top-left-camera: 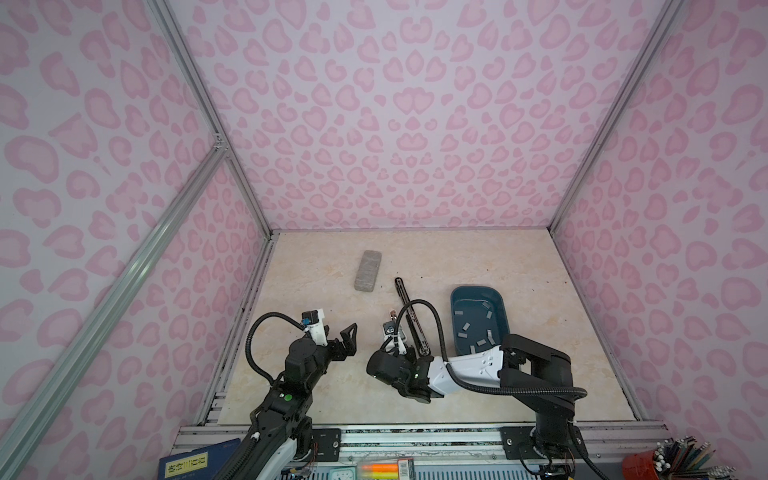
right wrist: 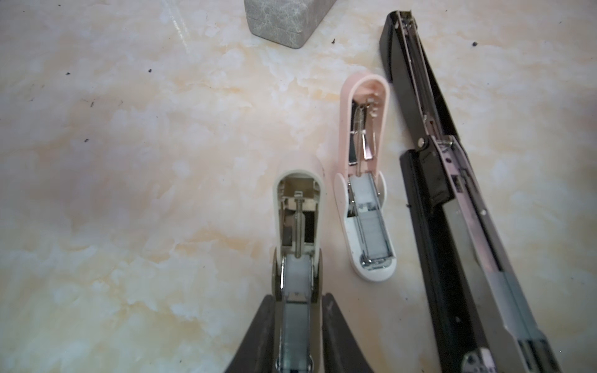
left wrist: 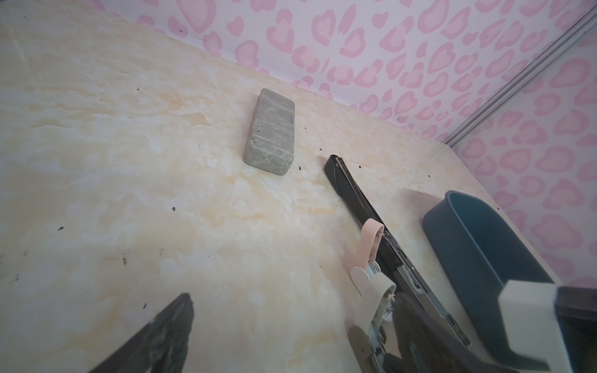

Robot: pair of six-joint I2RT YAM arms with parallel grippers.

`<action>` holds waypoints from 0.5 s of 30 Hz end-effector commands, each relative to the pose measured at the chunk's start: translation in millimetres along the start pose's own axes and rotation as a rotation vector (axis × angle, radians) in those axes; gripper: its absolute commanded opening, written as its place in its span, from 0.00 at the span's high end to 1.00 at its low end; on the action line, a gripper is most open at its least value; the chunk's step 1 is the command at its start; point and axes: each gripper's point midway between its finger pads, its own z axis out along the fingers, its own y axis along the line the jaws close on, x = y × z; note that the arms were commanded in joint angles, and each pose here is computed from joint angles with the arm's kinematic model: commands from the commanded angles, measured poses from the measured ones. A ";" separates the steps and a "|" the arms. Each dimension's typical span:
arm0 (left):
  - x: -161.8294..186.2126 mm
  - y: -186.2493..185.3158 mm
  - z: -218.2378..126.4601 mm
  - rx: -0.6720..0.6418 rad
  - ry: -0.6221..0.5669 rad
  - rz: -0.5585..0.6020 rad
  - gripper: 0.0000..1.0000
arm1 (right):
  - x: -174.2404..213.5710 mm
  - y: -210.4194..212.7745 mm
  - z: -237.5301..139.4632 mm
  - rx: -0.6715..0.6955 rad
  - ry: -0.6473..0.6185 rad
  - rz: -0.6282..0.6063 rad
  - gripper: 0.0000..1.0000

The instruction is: Load the staples into the stapler

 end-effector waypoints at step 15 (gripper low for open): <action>-13.4 -2.4 0.7 -0.002 -0.047 -0.004 0.03 | -2.5 -0.4 -10.3 -0.072 -0.046 -0.025 0.59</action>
